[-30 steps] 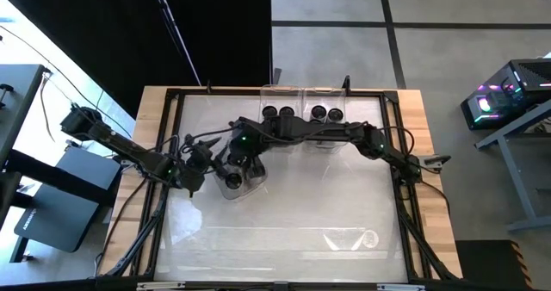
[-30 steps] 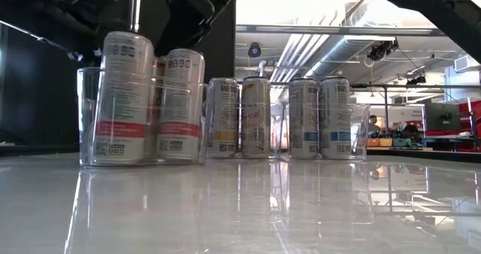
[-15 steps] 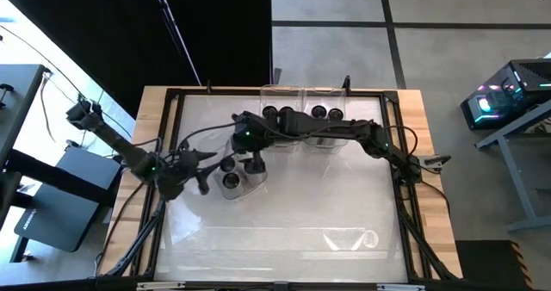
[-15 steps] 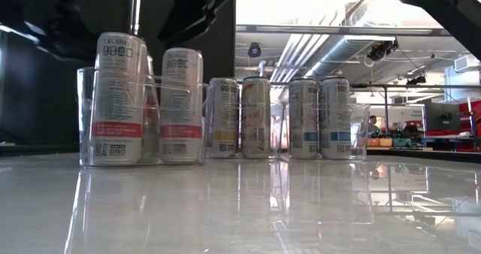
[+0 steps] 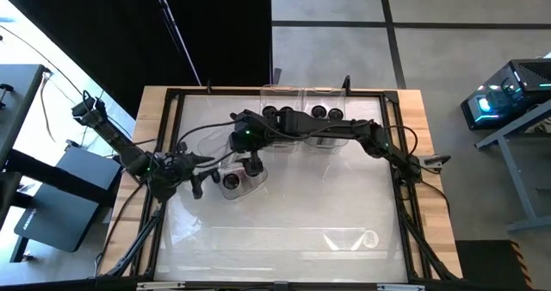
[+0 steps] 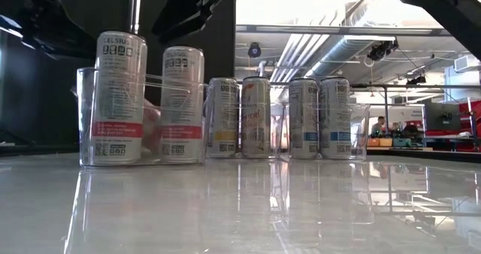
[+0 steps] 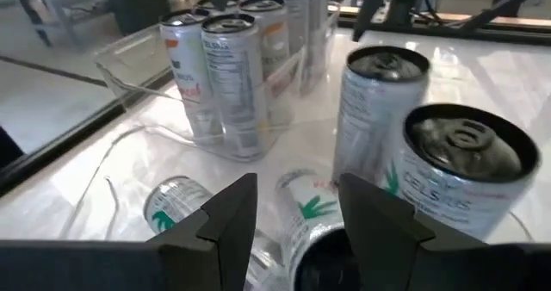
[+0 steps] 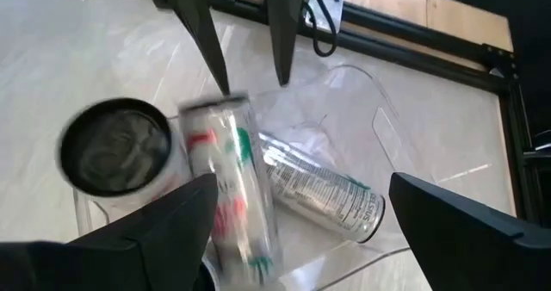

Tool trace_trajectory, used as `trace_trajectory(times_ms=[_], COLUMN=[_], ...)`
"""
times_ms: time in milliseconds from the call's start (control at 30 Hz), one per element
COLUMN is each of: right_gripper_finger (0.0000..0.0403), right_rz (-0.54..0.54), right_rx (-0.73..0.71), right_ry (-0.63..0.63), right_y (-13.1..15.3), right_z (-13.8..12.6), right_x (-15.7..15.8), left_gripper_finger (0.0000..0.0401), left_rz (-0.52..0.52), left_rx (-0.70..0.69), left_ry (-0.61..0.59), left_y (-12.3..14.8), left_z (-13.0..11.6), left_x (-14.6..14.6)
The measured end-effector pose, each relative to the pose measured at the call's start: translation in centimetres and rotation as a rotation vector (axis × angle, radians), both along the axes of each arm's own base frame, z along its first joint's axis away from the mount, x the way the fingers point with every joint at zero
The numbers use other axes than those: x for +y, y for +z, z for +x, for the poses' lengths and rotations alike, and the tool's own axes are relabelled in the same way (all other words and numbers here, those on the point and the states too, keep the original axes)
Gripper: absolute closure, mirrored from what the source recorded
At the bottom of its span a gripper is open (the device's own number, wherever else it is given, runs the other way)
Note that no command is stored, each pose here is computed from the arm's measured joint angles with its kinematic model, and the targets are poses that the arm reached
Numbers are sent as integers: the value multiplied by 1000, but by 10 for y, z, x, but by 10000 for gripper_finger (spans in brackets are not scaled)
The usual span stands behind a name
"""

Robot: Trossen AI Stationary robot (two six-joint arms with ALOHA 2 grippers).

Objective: Sort soda cans
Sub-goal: Adjust the white pink soda cans

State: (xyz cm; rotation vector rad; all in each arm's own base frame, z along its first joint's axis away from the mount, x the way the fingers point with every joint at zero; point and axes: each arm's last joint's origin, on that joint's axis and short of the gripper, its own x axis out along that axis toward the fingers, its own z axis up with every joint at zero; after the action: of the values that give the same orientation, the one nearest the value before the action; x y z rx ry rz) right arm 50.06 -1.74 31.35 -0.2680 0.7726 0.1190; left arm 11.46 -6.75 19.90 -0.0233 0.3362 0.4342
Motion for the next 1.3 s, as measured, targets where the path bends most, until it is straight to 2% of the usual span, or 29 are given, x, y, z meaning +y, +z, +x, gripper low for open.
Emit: trace_trajectory(times_ms=[200,367,467,567,733,833,933,1100,1300], right_gripper_finger=[62,62,62,62,62,62,62,62,62], right_rz=[0,1,0,6,9,11,11,13,32], right_rx=[-4,15,41,48,49,50,50,74,117], right_ry=[0,-2,-6,-23,-26,-27,-26,-25,-43], right_y=[0,0,0,0,0,0,0,-2,-4], right_z=[0,-2,-5,-6,-6,-6,-6,-7,-11], right_x=[0,-1,-2,-4,-4,-4,-4,-4,-3], left_gripper_finger=[243,243,243,251,307,352,392,396,400], left_rz=[64,71,-18,-120,-221,-195,-177,-144,-138], left_rx=[12,96,244,357,462,470,454,414,476], left_ry=[-5,-154,-293,-303,-311,-258,-244,-199,-176], left_y=[6,41,61,68,46,29,25,23,15], left_z=[7,4,-6,-14,-12,-9,-2,11,29], left_x=[2,3,5,9,5,6,6,10,18])
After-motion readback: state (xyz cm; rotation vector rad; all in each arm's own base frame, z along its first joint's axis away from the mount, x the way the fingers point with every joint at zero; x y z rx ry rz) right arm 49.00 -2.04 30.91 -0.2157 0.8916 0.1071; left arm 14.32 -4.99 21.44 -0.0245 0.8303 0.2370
